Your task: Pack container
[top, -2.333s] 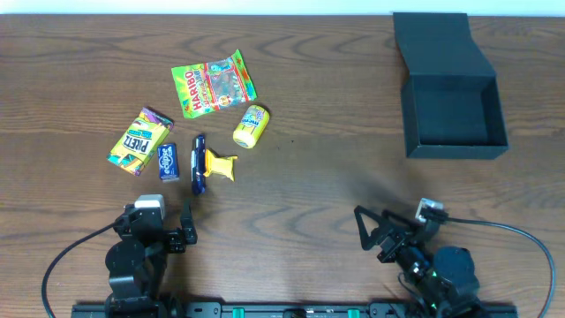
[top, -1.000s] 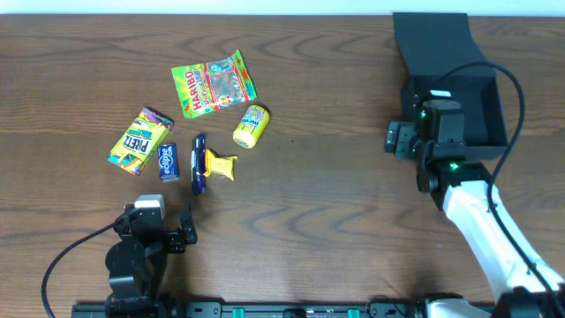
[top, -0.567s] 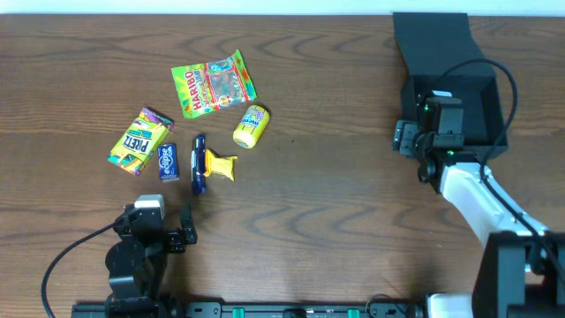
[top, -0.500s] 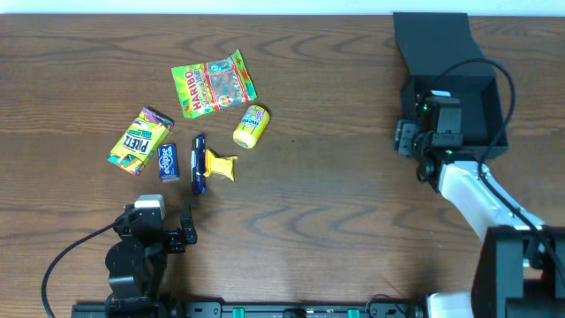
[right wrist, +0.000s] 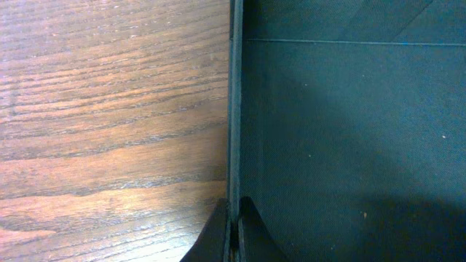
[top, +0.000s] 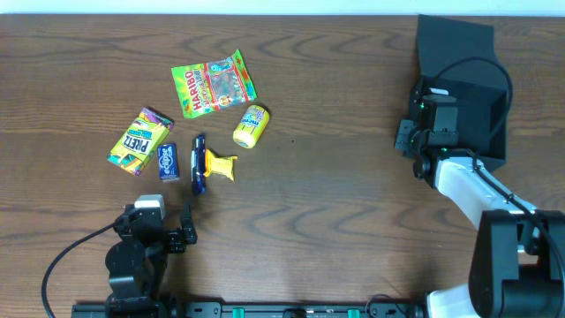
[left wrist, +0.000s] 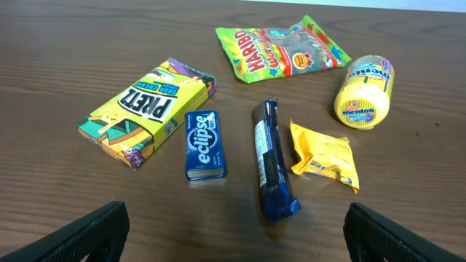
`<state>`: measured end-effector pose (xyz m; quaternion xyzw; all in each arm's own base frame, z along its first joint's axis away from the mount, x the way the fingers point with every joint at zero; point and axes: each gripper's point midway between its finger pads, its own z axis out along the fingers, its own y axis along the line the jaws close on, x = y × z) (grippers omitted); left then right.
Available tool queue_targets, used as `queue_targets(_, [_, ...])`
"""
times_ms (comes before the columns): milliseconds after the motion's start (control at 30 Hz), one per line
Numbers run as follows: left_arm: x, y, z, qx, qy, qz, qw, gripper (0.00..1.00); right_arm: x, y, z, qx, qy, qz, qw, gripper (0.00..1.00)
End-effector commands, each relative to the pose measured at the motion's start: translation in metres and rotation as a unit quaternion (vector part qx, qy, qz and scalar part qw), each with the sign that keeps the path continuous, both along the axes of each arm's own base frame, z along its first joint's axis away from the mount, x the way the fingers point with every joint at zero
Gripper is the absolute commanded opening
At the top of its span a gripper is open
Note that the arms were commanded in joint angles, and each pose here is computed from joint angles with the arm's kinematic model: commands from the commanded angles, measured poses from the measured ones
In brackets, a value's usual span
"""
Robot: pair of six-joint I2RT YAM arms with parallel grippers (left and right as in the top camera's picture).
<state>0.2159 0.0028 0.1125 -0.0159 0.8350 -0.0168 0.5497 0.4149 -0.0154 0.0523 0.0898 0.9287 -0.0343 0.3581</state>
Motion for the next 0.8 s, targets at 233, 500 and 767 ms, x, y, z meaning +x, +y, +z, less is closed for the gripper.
queue_targets(233, [0.000, 0.003, -0.007, 0.007, 0.005, 0.005, 1.000, 0.95, 0.005, 0.103, 0.014, 0.027, -0.015, 0.116, 0.993, 0.01])
queue_targets(500, [0.000, 0.003, -0.007, 0.007, 0.005, 0.005, 1.000, 0.95, -0.018, 0.178, 0.015, 0.081, -0.011, 0.150, 0.985, 0.02])
queue_targets(767, [0.000, 0.003, -0.007, 0.007, 0.005, 0.005, 1.000, 0.95, -0.057, 0.243, 0.012, 0.134, 0.006, 0.136, 0.982, 0.02])
